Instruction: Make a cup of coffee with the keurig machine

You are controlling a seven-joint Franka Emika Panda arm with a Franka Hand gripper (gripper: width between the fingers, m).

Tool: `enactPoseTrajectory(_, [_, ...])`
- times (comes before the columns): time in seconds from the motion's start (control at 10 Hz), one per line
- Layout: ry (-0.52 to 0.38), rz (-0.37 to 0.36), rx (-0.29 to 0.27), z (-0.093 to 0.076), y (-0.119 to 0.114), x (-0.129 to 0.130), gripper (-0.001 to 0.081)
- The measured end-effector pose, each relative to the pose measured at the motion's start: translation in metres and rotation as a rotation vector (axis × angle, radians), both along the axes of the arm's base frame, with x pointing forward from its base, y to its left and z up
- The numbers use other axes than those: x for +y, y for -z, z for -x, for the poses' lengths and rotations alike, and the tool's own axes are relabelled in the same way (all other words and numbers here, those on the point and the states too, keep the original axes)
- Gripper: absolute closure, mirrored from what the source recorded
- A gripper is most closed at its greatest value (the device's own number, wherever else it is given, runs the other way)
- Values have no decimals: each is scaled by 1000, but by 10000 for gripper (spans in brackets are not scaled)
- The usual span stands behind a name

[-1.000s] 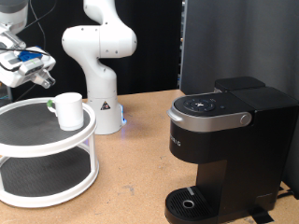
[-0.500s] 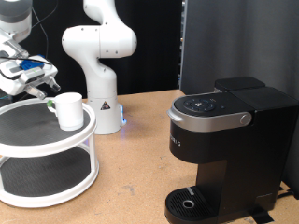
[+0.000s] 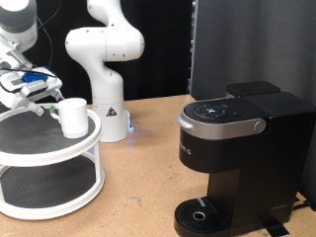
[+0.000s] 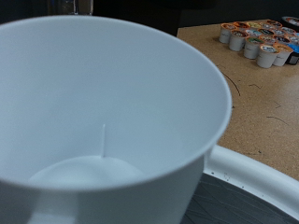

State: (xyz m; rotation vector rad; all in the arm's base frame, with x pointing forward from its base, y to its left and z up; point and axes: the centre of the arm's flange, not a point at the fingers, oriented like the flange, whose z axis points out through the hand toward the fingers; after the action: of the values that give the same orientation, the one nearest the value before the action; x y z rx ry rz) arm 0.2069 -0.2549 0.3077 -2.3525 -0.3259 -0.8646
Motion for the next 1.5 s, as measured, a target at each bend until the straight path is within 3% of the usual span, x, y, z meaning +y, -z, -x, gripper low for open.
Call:
enactPoseTrajectory(0.6, [-2,-7,1,-6,18,1,5])
enactPoseTrajectory(0.7, [-2,-11,0,-6,19,1,97])
enactPoseTrajectory(0.8, [-1,-13,0,-6,20,1,97])
enactPoseTrajectory(0.9, [-1,-14,2,-6,20,1,298])
enactPoseTrajectory(1.0, [-1,-14,3,-6,21,1,436])
enactPoseTrajectory(1.1, [-1,-14,4,-5,22,1,436])
enactPoseTrajectory(1.2, [-3,-13,2,-5,23,1,618])
enactPoseTrajectory(1.3, [-4,-12,-1,-4,23,0,740])
enactPoseTrajectory(1.5, [-4,-11,-6,-3,24,0,742])
